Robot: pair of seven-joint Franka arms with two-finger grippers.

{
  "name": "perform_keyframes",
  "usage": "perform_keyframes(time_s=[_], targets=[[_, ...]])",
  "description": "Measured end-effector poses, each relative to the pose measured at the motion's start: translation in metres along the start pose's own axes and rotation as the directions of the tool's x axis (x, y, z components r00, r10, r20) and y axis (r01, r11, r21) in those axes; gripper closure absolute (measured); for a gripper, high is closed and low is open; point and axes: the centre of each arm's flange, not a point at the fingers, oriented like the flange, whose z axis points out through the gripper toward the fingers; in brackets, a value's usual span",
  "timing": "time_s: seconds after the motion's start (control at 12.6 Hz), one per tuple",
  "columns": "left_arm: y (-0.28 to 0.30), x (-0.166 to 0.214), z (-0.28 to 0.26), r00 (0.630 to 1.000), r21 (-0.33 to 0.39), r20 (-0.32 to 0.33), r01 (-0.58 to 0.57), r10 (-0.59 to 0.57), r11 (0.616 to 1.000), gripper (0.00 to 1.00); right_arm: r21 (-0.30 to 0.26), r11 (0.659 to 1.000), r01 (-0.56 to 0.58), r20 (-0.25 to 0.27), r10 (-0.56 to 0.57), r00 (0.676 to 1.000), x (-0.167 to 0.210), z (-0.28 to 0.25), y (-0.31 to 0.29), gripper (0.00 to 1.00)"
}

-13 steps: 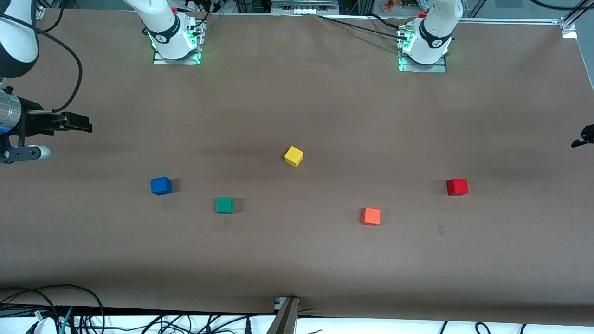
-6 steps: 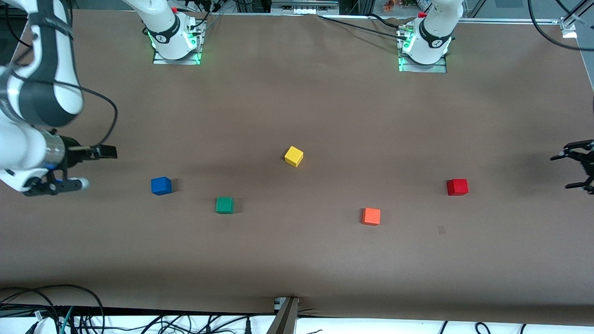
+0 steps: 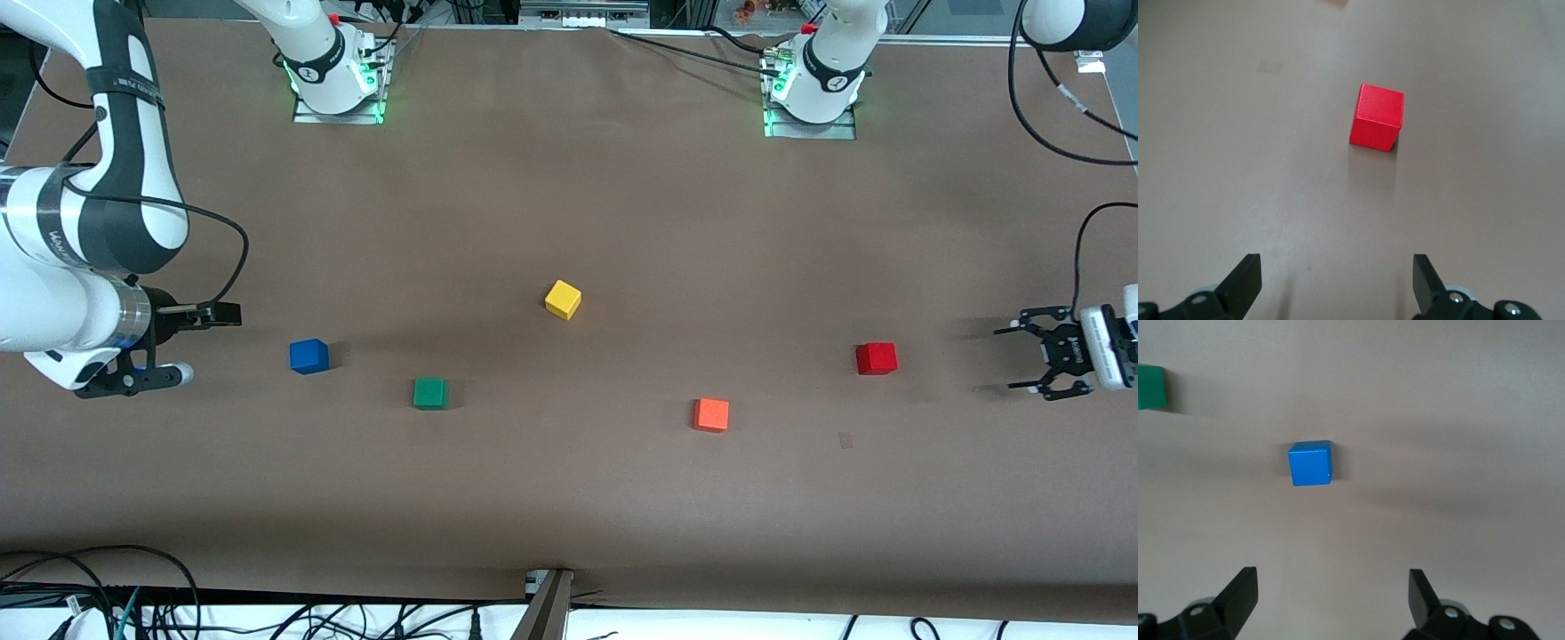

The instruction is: Pass red block to right arm, stack on blue

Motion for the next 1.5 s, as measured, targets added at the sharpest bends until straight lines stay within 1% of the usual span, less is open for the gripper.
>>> perform_keyframes(time_s=[0.16,0.24,0.48,0.63,0.79,1.03,1.19,1.35,1.5], targets=[[-0.001,-0.009,0.024,0.996,-0.012,-0.07,-0.05,0.049,0.999,0.0,0.01,1.0,0.009,-0.004,-0.009,1.0,0.001,-0.001,-0.008,0.0],[0.0,-0.011,0.037,0.991,-0.019,-0.116,-0.064,0.062,0.998,0.0,0.034,0.999,0.012,-0.009,-0.012,1.0,0.002,-0.001,-0.014,0.0],[0.002,-0.017,0.071,0.969,-0.042,-0.234,-0.088,0.076,0.995,0.0,0.135,0.991,0.01,-0.024,-0.007,1.0,0.005,0.0,-0.028,0.0],[0.004,-0.017,0.09,0.946,-0.049,-0.315,-0.101,0.08,0.994,0.0,0.214,0.977,0.001,-0.025,0.005,1.0,0.01,0.006,-0.035,0.0],[0.005,-0.018,0.109,0.924,-0.051,-0.373,-0.108,0.081,0.993,0.0,0.294,0.956,-0.01,-0.02,0.017,1.0,0.015,0.015,-0.043,0.0],[0.005,-0.021,0.133,0.89,-0.031,-0.446,-0.122,0.096,0.992,0.0,0.438,0.899,-0.028,-0.012,0.037,0.999,0.023,0.025,-0.058,0.0],[0.005,-0.024,0.146,0.873,-0.017,-0.474,-0.14,0.115,0.99,0.0,0.511,0.859,-0.041,-0.001,0.049,0.999,0.028,0.032,-0.065,0.0],[0.004,-0.02,0.152,0.858,-0.005,-0.496,-0.159,0.136,0.987,0.0,0.588,0.807,-0.054,0.007,0.061,0.998,0.033,0.036,-0.074,0.0],[0.005,-0.019,0.16,0.833,0.009,-0.533,-0.173,0.151,0.985,0.0,0.657,0.751,-0.07,0.02,0.075,0.997,0.038,0.043,-0.081,0.0]])
